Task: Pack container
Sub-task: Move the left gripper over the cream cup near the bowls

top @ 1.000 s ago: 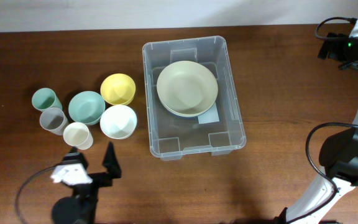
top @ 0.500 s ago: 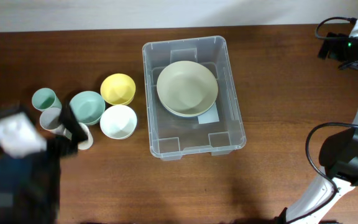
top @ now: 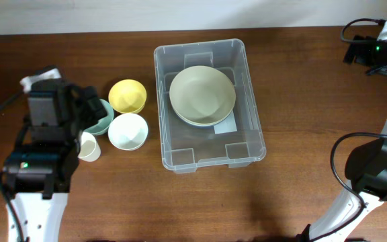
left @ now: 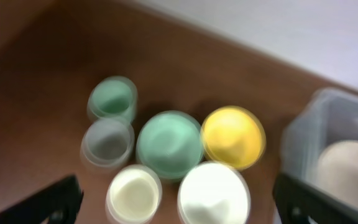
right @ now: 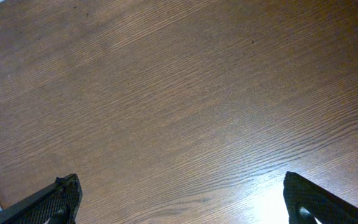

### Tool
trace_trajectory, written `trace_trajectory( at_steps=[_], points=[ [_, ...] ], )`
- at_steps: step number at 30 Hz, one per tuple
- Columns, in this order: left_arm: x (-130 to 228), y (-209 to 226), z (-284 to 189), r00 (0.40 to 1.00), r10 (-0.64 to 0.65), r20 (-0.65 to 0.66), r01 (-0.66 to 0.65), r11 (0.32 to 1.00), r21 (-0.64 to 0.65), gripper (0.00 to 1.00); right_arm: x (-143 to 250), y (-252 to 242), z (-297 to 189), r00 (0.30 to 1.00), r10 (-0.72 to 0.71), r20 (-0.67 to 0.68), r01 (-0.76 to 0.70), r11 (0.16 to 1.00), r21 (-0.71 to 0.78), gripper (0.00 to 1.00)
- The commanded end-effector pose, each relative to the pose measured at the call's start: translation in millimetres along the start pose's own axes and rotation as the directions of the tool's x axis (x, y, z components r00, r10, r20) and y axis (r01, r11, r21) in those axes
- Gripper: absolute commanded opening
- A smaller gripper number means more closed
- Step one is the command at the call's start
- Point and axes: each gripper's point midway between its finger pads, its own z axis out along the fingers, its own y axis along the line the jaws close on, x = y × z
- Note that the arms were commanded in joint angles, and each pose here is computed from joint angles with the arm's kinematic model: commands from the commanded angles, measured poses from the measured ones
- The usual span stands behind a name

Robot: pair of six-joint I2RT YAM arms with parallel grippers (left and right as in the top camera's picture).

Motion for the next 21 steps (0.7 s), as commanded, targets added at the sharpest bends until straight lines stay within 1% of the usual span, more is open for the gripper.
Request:
trace_trajectory(
  at_steps=[1,5,8,15,19,21],
  points=[
    [1.3,39.1,-15.3,0.963,-0.268,0.025,0.269,0.957,-0.113,1.00,-5.4,0.4,-10.5,1.000,0.009,0.029,-0.008,1.000,-0.004,0.99],
    [29.7,69.2,-19.1,0.930,-0.365,-0.044,0.345,0.907,-0.241,1.00,-5.4,0.4,-10.5,1.000,0.009,0.029,-0.008,1.000,-0.004,0.99],
    [47.9,82.8,-16.2,0.898,-0.434,-0.070,0.395,0.865,-0.310,1.00,-5.4,0.4,-10.5,1.000,0.009,0.029,-0.008,1.000,-0.004,0.99],
    [85.5,87.8,10.0,0.848,-0.504,-0.164,0.433,0.837,-0.335,1.00,-5.4,0.4,-10.5,1.000,0.009,0.029,-0.008,1.000,-0.004,0.99],
    [109.6,96.0,21.0,0.819,-0.538,-0.201,0.442,0.814,-0.377,1.00,-5.4,0.4,-10.5,1.000,0.009,0.029,-0.008,1.000,-0.004,0.99],
    [118.8,93.8,29.4,0.804,-0.550,-0.224,0.454,0.812,-0.366,1.00,-5.4,0.4,-10.5,1.000,0.009,0.029,-0.008,1.000,-0.004,0.99]
  ],
)
